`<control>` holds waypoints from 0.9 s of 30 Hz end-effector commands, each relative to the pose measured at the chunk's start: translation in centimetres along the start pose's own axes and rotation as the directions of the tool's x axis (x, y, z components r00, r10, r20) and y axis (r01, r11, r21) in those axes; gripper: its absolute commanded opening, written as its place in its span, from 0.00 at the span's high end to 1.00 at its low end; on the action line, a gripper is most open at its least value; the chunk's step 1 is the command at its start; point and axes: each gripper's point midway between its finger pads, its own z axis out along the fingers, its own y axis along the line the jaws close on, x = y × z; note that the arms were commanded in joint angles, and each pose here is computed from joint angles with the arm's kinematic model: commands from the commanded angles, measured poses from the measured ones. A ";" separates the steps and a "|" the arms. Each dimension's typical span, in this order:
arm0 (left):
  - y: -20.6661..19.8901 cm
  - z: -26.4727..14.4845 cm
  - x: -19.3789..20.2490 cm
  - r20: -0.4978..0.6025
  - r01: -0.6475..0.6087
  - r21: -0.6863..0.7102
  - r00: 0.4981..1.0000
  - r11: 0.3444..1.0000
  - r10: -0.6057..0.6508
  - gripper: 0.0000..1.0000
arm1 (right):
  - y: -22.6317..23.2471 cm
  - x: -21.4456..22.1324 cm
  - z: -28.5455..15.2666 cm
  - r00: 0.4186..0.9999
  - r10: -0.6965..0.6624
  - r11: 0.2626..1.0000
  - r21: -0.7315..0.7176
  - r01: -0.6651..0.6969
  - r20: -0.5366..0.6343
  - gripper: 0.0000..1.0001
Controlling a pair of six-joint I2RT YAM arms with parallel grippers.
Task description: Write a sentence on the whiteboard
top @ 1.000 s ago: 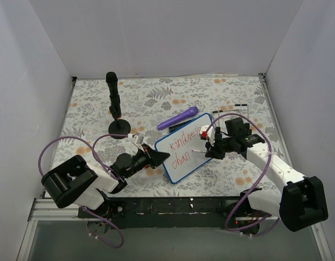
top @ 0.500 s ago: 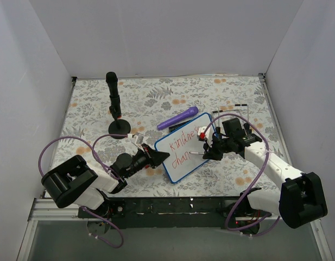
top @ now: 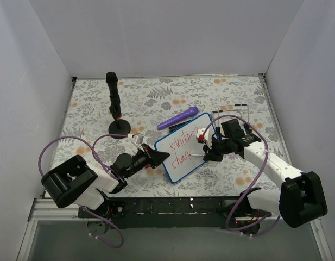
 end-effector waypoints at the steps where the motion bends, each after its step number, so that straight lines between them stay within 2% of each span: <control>1: -1.4 0.0 -0.6 0.013 -0.032 0.060 0.999 0.998 0.031 1.00 | -1.1 0.0 -0.5 0.999 -0.017 0.998 0.054 0.019 -0.029 0.99; 27: -1.4 -0.1 -0.5 0.010 -0.030 0.063 1.000 0.998 0.030 1.00 | -3.6 -2.2 -1.8 1.000 -0.026 0.989 0.147 0.023 0.017 0.99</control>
